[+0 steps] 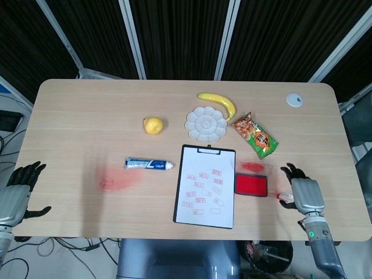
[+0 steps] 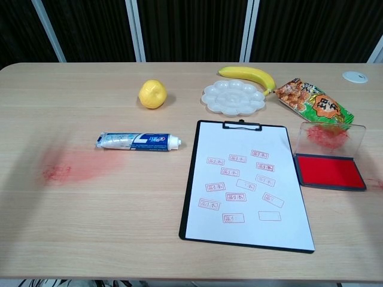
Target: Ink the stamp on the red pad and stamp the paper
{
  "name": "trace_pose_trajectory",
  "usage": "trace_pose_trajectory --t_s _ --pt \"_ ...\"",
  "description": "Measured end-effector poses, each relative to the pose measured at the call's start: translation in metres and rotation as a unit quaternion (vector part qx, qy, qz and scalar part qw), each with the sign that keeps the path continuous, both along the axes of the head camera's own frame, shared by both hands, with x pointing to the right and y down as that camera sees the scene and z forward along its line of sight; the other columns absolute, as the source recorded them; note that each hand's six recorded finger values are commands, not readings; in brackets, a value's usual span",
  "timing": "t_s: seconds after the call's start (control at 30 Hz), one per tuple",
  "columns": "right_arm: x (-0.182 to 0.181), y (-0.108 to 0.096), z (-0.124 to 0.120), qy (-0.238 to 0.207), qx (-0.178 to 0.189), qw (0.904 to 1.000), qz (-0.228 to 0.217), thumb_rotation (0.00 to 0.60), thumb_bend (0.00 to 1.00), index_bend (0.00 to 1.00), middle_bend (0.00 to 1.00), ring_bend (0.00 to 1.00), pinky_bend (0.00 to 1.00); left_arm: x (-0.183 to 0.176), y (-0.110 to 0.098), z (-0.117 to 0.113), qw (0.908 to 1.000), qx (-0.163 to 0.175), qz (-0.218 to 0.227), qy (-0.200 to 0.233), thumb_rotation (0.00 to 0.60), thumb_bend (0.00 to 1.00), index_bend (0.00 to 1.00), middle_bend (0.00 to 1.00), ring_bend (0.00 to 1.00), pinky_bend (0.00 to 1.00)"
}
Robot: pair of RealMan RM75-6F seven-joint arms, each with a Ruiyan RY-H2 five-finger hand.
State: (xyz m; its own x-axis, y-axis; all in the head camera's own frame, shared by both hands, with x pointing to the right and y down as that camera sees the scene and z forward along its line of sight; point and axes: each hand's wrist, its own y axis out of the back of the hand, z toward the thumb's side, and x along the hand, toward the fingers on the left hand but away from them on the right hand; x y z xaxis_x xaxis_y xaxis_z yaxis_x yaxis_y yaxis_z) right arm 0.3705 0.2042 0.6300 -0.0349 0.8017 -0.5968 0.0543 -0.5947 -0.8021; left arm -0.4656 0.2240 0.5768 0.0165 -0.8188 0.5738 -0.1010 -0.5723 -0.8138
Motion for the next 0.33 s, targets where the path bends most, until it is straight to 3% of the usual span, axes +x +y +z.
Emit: trace_pose_trajectory --t_s 0.33 --pt "0.024 0.017 -0.053 0.019 0.083 0.9951 -0.050 0.600 0.12 0.00 0.00 0.00 0.20 -0.001 0.001 0.000 0.9997 0.002 0.016 -0.017 0.600 0.01 0.00 0.00 0.00 0.00"
